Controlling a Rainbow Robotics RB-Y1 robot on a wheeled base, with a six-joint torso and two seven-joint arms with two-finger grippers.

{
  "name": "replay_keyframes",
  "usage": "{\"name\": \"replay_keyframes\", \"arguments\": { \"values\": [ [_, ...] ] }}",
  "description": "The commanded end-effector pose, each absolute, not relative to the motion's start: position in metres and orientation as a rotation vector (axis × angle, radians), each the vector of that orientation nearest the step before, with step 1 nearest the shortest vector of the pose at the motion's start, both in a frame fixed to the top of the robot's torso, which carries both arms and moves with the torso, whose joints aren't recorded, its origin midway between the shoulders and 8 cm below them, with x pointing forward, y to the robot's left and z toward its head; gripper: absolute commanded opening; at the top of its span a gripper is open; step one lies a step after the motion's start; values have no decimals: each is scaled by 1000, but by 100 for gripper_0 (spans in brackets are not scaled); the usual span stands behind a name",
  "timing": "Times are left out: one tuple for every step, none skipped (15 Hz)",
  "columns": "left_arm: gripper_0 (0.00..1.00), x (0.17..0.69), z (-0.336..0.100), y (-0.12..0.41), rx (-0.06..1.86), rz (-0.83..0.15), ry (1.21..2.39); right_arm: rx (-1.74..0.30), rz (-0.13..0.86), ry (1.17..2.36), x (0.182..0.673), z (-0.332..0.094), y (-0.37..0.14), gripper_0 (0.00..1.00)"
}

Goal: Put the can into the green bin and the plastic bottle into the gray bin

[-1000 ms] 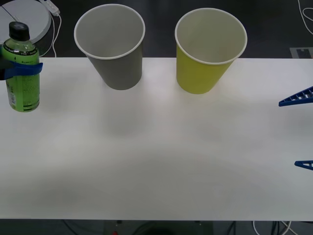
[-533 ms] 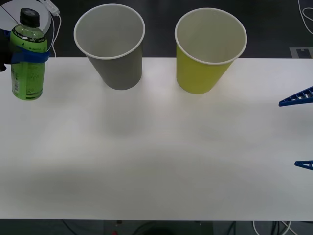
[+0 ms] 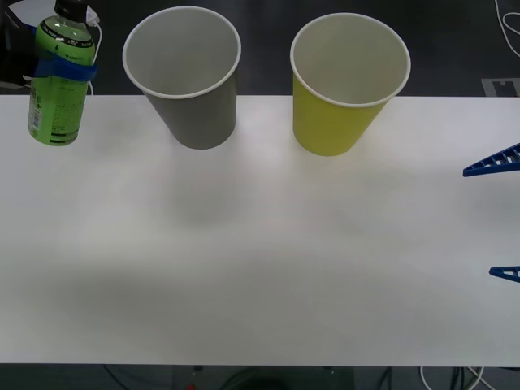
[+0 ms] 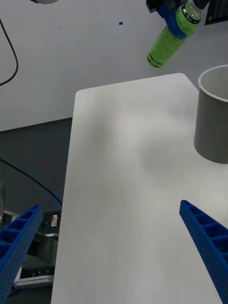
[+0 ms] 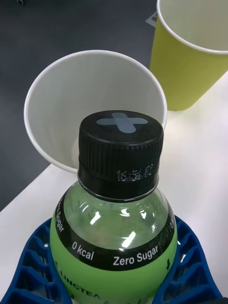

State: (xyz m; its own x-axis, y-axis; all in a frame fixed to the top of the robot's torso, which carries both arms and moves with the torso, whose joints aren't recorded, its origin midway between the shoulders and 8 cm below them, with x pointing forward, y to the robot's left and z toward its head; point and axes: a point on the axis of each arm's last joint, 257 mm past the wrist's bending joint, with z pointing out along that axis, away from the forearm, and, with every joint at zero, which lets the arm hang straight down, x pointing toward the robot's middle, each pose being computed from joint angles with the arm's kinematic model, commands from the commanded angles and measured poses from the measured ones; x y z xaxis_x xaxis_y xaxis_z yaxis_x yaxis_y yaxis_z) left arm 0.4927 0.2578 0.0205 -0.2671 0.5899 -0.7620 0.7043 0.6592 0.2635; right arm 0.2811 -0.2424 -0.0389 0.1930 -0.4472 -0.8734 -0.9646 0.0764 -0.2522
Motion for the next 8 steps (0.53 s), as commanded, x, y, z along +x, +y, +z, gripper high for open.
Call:
{"name": "replay_keyframes", "arguments": {
  "values": [
    [0, 495, 28, 255, 1044, -144, 1996, -1523, 689, 1402, 281, -39, -242, 100],
    [0, 498, 31, 255, 1048, -140, 2004, -1523, 689, 1402, 281, -39, -242, 100],
    [0, 501, 35, 254, 1052, -135, 2005, -1523, 689, 1402, 281, -39, -242, 100],
    [0, 505, 38, 252, 1052, -136, 2009, -1523, 689, 1402, 281, -39, -242, 100],
    [0, 508, 41, 251, 1052, -135, 2009, -1523, 689, 1402, 281, -39, -242, 100],
    [0, 512, 44, 247, 1057, -139, 2013, -1523, 689, 1402, 281, -39, -242, 100],
    [0, 515, 47, 244, 1067, -131, 2017, -1523, 689, 1402, 281, -39, -242, 100],
    [0, 517, 53, 243, 1079, -120, 2033, -1523, 689, 1402, 281, -39, -242, 100]
  ]
}}
